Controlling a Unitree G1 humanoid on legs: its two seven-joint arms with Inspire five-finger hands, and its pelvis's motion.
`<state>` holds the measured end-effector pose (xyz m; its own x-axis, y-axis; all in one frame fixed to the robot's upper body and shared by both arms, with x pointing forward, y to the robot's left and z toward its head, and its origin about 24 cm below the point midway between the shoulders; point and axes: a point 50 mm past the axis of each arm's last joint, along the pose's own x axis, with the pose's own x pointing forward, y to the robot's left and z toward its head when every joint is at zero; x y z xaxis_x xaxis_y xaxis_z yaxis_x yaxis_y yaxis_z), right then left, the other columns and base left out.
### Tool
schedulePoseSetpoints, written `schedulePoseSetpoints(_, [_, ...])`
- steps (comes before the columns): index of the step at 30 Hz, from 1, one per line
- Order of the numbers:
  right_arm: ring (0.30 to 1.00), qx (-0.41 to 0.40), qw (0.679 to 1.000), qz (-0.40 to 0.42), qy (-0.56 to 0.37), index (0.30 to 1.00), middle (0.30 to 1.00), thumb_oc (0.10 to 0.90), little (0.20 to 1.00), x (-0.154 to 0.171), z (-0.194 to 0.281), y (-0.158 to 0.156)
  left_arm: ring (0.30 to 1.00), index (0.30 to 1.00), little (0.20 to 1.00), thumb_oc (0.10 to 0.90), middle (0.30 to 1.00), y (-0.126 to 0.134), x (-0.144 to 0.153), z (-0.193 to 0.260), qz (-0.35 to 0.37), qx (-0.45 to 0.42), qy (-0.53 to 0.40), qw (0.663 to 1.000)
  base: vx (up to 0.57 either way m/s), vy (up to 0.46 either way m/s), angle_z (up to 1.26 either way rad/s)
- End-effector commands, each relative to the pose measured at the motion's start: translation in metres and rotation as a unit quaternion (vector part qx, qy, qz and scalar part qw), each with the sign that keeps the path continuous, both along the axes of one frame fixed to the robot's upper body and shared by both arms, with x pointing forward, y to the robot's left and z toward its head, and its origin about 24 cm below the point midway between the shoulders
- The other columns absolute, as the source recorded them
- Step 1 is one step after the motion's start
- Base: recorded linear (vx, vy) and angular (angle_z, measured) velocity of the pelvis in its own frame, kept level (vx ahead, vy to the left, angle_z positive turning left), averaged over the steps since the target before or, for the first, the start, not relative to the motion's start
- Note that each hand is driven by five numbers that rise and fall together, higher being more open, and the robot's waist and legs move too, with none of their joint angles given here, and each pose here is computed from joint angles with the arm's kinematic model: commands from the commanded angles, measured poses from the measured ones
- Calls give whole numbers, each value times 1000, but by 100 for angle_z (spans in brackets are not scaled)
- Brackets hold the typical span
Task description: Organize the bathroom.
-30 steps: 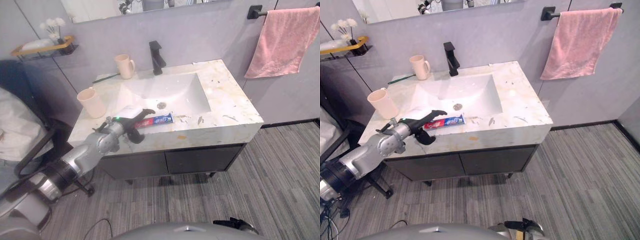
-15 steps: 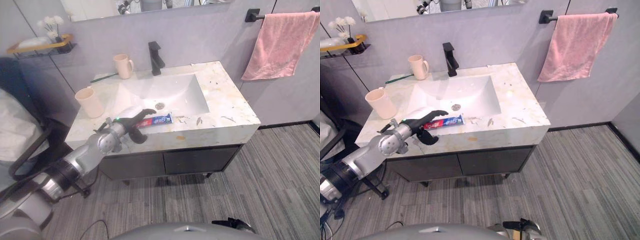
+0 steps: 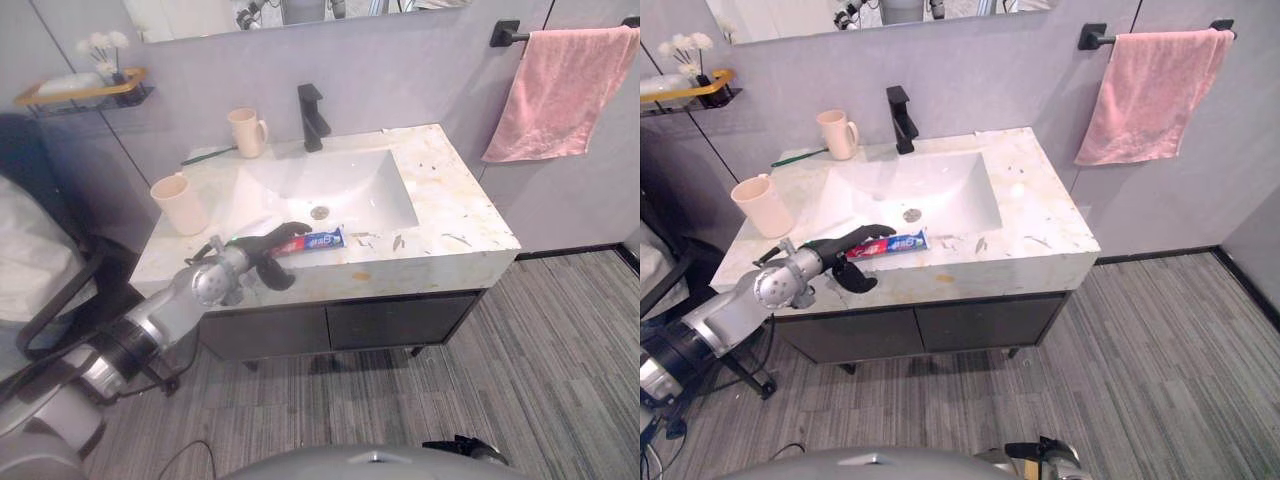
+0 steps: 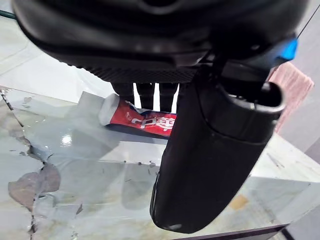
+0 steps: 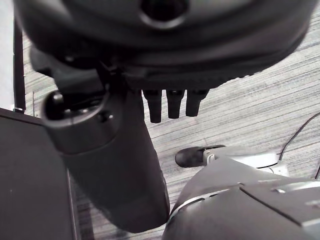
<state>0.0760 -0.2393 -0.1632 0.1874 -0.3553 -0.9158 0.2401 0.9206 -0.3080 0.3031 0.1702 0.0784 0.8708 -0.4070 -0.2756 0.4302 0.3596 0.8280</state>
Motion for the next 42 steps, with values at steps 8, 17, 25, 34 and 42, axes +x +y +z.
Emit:
schedulePoseSetpoints(8, [900,-14,1000,-9,-6,900,900,800,900,17,4,-9,900,900,900,800,900,19,31,130,34,-106,-241,964,-41,5,3])
schedulePoseSetpoints(17, [900,-12,1000,-19,-4,900,900,800,900,20,5,-10,900,900,900,800,900,19,30,139,26,-103,-218,970,-39,0,7])
schedulePoseSetpoints(25, [900,-11,1000,-26,1,900,900,800,900,17,4,-8,900,900,900,800,900,13,34,125,14,-64,-167,984,-4,2,0])
schedulePoseSetpoints(34, [900,-6,999,-45,-3,900,900,800,900,13,3,-6,900,900,900,800,900,10,41,121,25,-38,-147,988,1,-1,0])
schedulePoseSetpoints(42, [900,-6,998,-55,-5,900,900,800,900,12,3,-5,900,900,900,800,900,16,44,123,37,-38,-152,987,16,-10,-1])
